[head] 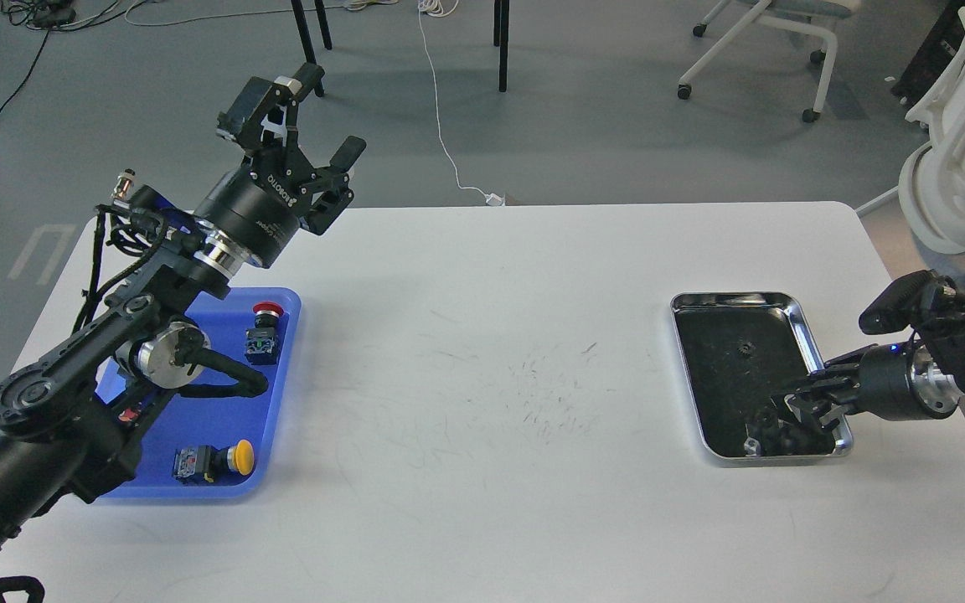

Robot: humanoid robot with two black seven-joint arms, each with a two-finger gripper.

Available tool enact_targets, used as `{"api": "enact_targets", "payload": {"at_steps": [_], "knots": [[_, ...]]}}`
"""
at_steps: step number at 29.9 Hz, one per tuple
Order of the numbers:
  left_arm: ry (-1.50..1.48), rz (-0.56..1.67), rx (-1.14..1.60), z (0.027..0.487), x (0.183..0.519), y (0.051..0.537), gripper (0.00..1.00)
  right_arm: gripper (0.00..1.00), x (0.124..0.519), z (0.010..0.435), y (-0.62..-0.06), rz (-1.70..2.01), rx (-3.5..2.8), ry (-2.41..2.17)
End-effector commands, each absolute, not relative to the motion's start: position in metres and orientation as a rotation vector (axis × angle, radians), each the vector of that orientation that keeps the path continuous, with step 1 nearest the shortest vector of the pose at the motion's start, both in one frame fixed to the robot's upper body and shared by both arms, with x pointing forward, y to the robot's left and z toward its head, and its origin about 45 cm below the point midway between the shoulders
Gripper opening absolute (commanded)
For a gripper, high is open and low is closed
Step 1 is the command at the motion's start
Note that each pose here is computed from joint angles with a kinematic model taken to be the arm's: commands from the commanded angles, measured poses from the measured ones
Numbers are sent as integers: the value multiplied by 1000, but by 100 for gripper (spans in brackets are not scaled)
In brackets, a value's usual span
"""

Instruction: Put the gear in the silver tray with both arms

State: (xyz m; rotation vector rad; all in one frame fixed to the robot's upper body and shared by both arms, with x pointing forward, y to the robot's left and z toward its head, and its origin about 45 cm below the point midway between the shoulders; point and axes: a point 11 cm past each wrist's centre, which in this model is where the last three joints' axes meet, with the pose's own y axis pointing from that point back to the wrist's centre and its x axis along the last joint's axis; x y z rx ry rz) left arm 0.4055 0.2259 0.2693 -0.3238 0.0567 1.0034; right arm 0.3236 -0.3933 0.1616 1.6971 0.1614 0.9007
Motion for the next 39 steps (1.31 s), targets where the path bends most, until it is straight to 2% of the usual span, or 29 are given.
{"api": "enact_targets", "payload": {"at_steps": [1, 6, 8, 9, 11, 13, 14, 18, 23, 29, 32, 39], "knots": [[59, 1004, -323, 269, 405, 226, 98, 21, 323, 157, -387, 907, 1706, 175], [60, 1006, -321, 267, 405, 227, 98, 22, 321, 150, -385, 902, 1708, 193], [60, 1006, -321, 267, 405, 227, 98, 28, 323, 151, -386, 902, 1704, 189], [61, 1005, -322, 267, 405, 226, 98, 36, 322, 151, -386, 902, 1706, 188], [61, 1005, -322, 267, 405, 226, 98, 59, 324, 152, -382, 909, 1714, 179], [61, 1006, -323, 268, 405, 226, 98, 75, 325, 153, -381, 914, 1719, 168], [60, 1007, -322, 268, 405, 227, 98, 81, 327, 155, -381, 917, 1719, 159], [60, 1007, -322, 268, 405, 227, 98, 94, 342, 175, -378, 958, 1735, 50], [60, 1008, -322, 267, 404, 228, 98, 96, 378, 234, -349, 1055, 1881, -335], [93, 1014, -346, 257, 400, 219, 98, 96, 406, 272, -336, 809, 2170, -1019], [129, 1014, -361, 248, 395, 212, 98, 96, 416, 280, -328, 561, 2324, -1372], [186, 1053, -372, 222, 382, 205, 98, 96, 420, 256, -326, -136, 2461, -1964]]}}
